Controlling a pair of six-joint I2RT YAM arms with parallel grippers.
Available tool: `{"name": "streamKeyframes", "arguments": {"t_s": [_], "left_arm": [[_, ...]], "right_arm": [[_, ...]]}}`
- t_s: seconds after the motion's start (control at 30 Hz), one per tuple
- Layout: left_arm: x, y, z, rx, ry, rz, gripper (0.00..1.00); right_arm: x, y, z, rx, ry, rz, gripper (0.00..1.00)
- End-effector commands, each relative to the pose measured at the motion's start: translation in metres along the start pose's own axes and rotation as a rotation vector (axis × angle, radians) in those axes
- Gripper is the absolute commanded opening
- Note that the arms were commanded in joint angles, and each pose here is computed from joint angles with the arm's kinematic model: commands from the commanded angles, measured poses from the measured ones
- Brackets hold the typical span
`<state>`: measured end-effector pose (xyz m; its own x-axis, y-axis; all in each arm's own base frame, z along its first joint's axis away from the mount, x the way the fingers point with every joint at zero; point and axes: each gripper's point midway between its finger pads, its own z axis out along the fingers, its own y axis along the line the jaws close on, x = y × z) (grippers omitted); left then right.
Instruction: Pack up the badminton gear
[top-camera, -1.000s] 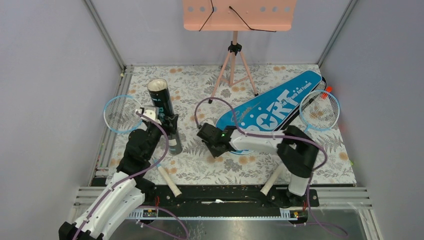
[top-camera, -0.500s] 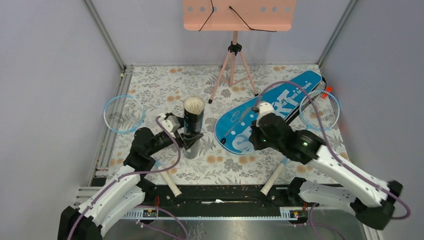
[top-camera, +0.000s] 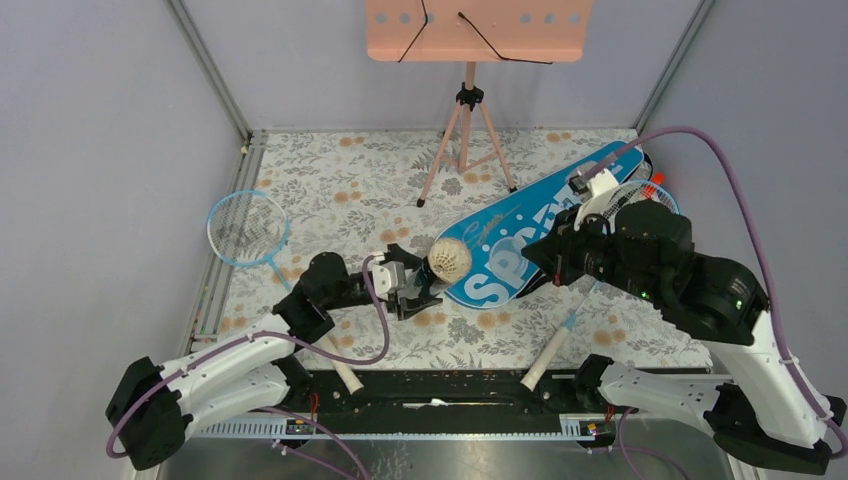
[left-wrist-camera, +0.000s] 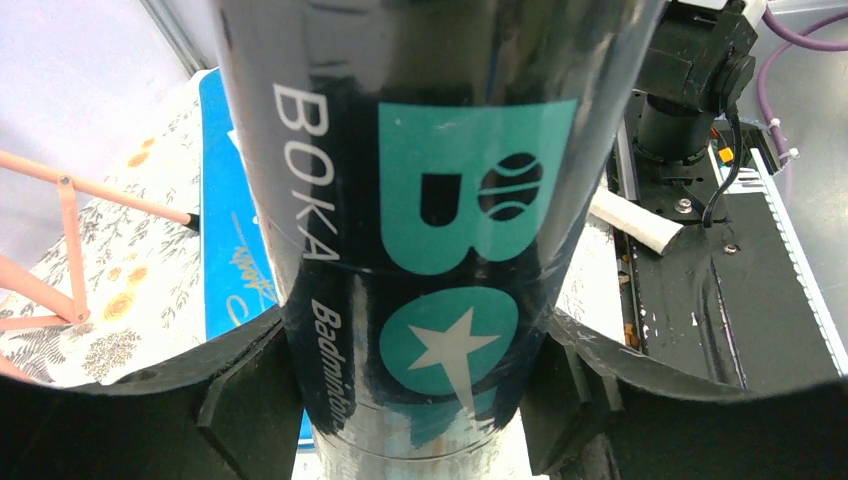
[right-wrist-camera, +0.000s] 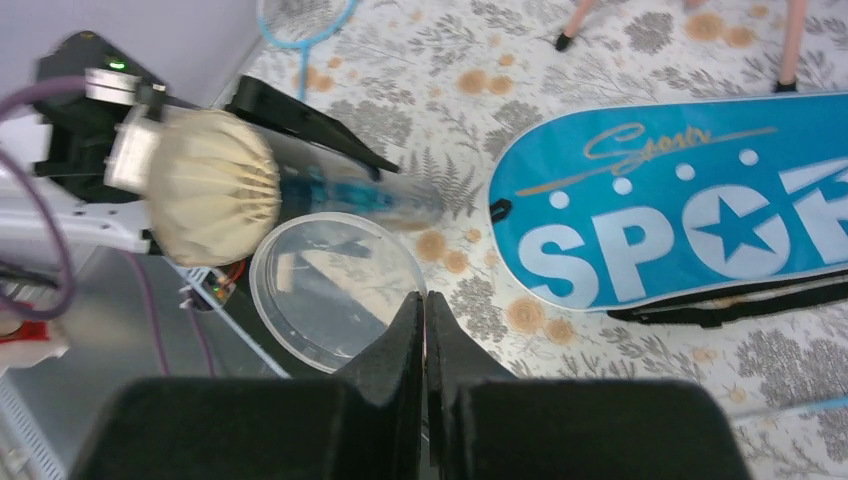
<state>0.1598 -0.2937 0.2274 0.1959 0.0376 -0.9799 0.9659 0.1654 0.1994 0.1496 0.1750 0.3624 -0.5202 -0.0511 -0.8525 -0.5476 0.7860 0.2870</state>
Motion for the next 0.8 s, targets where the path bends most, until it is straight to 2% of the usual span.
{"name": "streamKeyframes", "arguments": {"t_s": [0.0,0.27,0.77], "left_arm": [[-0.002,0.007,0.009,-0.018,0.03,0.033,0.0],[0.007,0.006,0.018,-0.014,0.082,0.013,0.0],[0.01,0.002,0.02,-0.002,0.105,0.032,0.0]], "right_arm": [[-0.01,0.025,-0.01,-0.11,0.068,-0.05,0.0],[-0.018,0.044,0.014,-0.147,0.18,-0.067,0.0],[-0.026,0.054,0.027,-0.17,0.211,-0.069,0.0]]}}
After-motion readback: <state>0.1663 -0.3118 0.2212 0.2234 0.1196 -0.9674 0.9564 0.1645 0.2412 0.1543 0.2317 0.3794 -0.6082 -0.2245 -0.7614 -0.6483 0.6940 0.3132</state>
